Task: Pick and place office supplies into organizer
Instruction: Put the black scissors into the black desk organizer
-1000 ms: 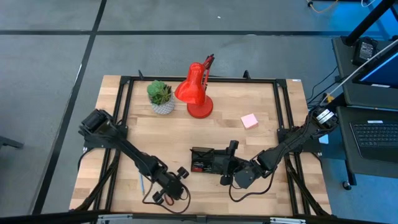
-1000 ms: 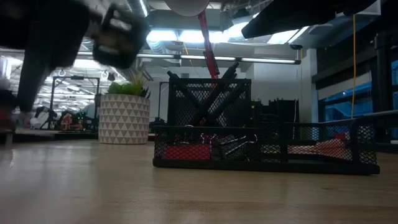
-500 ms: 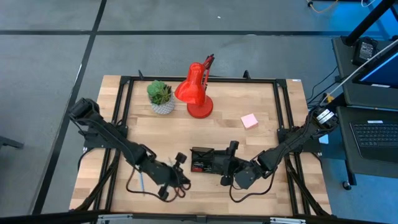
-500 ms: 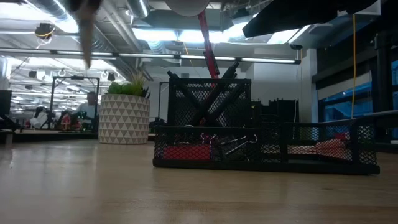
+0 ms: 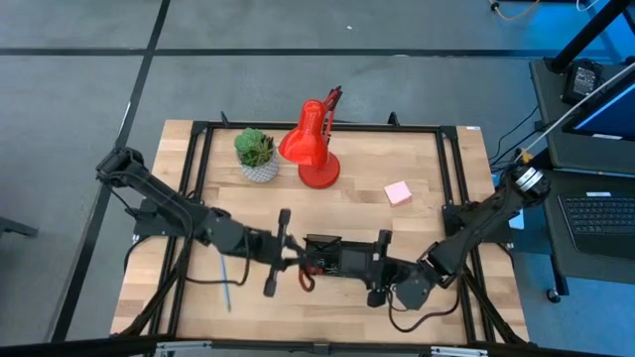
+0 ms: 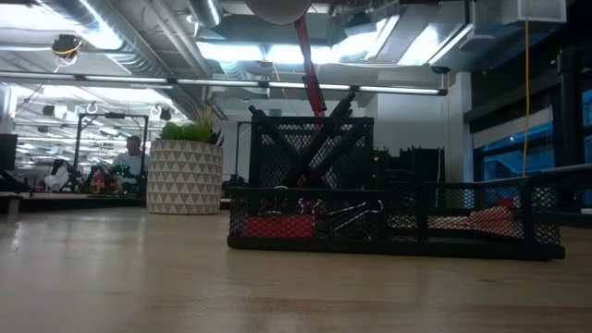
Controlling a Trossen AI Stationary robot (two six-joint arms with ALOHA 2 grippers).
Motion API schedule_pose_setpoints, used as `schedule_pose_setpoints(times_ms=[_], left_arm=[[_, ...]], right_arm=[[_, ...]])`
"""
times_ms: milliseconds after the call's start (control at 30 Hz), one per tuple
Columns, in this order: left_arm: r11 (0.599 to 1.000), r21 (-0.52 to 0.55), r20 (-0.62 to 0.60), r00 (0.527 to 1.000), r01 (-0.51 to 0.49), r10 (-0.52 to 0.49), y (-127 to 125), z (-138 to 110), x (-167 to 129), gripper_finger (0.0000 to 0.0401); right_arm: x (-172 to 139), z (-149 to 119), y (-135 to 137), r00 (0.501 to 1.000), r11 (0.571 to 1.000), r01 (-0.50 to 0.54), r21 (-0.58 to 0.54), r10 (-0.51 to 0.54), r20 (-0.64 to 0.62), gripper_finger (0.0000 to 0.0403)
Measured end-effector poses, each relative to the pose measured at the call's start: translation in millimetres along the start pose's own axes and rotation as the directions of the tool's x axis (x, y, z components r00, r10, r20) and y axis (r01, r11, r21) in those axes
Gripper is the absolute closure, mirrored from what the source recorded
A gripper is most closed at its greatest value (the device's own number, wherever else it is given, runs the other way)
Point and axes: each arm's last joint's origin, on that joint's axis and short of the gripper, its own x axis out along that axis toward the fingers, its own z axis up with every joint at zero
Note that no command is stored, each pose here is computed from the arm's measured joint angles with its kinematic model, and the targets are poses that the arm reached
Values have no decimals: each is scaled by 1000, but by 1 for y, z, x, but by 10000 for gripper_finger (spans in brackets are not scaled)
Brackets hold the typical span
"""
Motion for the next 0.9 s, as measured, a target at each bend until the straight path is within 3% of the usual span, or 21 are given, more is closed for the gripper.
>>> schedule_pose_setpoints(times_ms=[200,500,667,900], left_arm=[[990,-120,146,985,-79,96,24,-4,6,379],[962,-274,355,926,-26,126,43,-55,-10,379],[948,-318,371,917,-23,147,46,-76,-11,379],[917,-397,313,934,-36,173,48,-106,10,379]], right_arm=[[-9,-7,1,999,1000,-10,16,11,-51,166],[-11,-19,-2,991,1000,17,23,-14,-136,166],[-10,-20,-3,990,1000,19,23,-16,-139,166],[-9,-20,-4,990,999,27,28,-23,-142,166]])
